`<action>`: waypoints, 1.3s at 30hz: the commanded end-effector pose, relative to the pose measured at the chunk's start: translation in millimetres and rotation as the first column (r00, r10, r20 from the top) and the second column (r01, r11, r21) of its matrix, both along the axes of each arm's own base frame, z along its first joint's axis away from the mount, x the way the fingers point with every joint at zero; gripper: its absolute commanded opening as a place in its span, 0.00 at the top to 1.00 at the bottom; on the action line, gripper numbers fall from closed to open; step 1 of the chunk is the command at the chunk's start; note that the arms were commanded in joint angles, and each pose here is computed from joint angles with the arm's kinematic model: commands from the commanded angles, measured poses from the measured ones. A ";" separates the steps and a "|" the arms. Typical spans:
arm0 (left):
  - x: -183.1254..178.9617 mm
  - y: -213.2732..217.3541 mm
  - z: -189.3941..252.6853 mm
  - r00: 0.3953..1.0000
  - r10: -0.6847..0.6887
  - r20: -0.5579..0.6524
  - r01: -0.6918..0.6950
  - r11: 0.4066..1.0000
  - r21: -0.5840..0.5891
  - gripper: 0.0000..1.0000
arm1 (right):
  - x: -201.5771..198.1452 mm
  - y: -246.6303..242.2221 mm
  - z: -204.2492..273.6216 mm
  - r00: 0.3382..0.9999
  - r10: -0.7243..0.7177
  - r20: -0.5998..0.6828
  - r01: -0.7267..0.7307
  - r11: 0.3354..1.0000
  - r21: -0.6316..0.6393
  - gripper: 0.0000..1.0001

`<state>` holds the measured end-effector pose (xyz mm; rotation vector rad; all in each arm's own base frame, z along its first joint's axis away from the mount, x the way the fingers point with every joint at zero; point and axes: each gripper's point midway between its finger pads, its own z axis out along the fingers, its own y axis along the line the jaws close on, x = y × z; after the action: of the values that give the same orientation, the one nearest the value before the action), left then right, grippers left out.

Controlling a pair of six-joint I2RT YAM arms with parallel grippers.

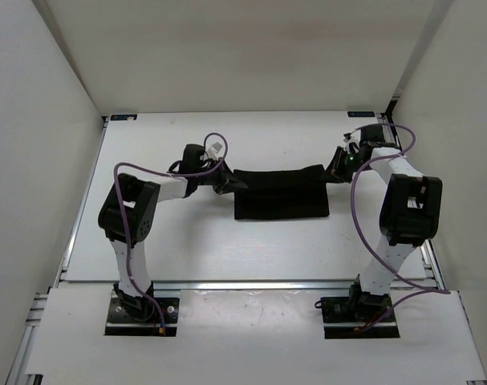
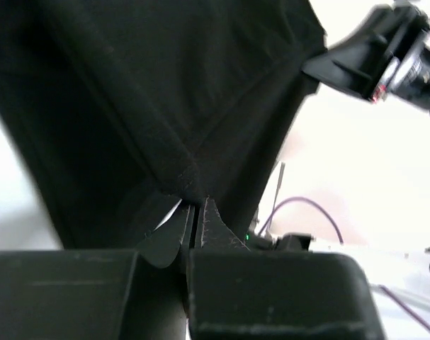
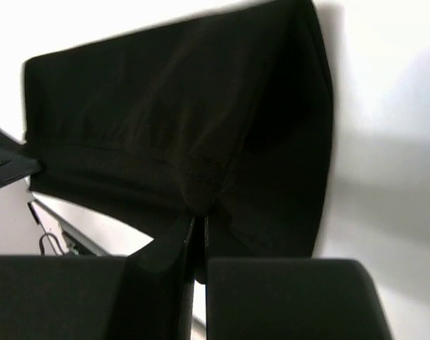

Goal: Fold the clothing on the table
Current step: Fold the skirt

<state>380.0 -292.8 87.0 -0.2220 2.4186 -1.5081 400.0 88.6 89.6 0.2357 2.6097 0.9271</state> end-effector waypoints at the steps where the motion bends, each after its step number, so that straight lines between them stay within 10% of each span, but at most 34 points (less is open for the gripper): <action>1: -12.2 -6.2 43.5 0.993 -0.008 0.117 0.012 0.999 -0.030 1.00 | -30.0 -15.6 0.7 0.994 -0.012 -0.108 0.005 0.998 -0.065 1.00; 29: -73.3 -4.8 -13.6 0.998 -0.061 -0.004 0.060 0.980 0.191 1.00 | -97.0 -17.8 -30.3 0.946 0.060 -0.319 -0.124 0.975 -0.184 1.00; 32: -86.9 -1.3 -30.5 0.995 -0.079 -0.054 0.089 0.968 0.233 1.00 | -110.6 -19.0 -42.4 0.929 0.059 -0.364 -0.141 0.969 -0.203 0.86; 39: -91.9 16.6 -21.5 0.998 -0.054 -0.039 0.063 0.946 0.319 0.36 | -110.5 -43.3 -16.3 0.948 -0.064 -0.310 -0.048 0.939 -0.340 0.66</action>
<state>282.3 -287.9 40.6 -0.1303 2.7192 -1.1901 282.9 63.2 40.0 0.3084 3.1005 0.5917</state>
